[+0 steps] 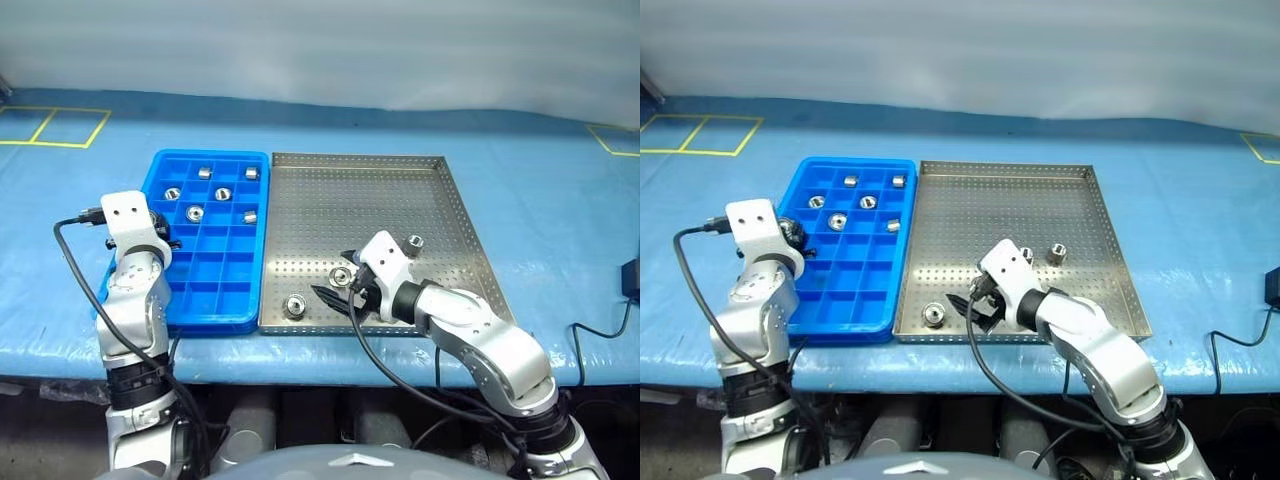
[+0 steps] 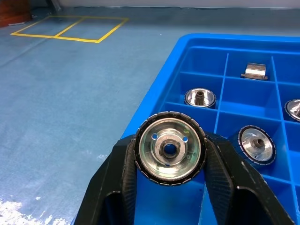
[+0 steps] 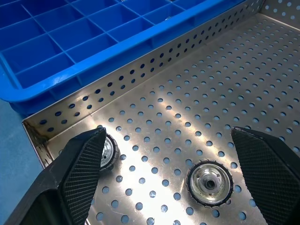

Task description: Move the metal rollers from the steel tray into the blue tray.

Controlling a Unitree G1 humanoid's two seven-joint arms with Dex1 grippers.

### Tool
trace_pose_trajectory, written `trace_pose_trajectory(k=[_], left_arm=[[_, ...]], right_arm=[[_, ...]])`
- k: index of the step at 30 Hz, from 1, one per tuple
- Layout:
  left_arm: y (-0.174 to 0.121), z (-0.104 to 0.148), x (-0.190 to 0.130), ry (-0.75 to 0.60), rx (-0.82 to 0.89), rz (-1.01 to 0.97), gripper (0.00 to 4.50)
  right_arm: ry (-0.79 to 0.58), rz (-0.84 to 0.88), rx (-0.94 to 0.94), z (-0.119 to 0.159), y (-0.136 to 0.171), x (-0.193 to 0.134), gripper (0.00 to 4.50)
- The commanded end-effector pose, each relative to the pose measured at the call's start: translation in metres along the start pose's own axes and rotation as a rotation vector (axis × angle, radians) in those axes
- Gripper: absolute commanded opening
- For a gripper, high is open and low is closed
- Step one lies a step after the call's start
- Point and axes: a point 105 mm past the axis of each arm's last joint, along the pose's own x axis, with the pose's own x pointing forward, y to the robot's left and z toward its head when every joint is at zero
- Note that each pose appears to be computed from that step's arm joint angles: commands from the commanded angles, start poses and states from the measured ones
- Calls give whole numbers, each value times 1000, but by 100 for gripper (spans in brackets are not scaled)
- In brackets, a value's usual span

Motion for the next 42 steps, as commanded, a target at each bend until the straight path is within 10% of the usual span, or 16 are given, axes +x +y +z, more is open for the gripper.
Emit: trace_pose_trajectory(k=[1,5,13,20,42], left_arm=[[1,15,-3,-48,-33,16,304],[7,21,-5,-65,-33,83,439],[-98,76,-34,-205,38,-556,445],[-165,35,-81,38,247,-1169,445],[-218,-52,-102,280,567,-1424,445]], right_arm=[[-38,-47,-21,10,-6,-6,450],[-29,-64,-17,7,-8,-7,450],[-35,-148,18,4,-20,-24,450],[0,-229,38,-9,-27,-43,450],[-10,-271,70,-10,-22,-44,450]])
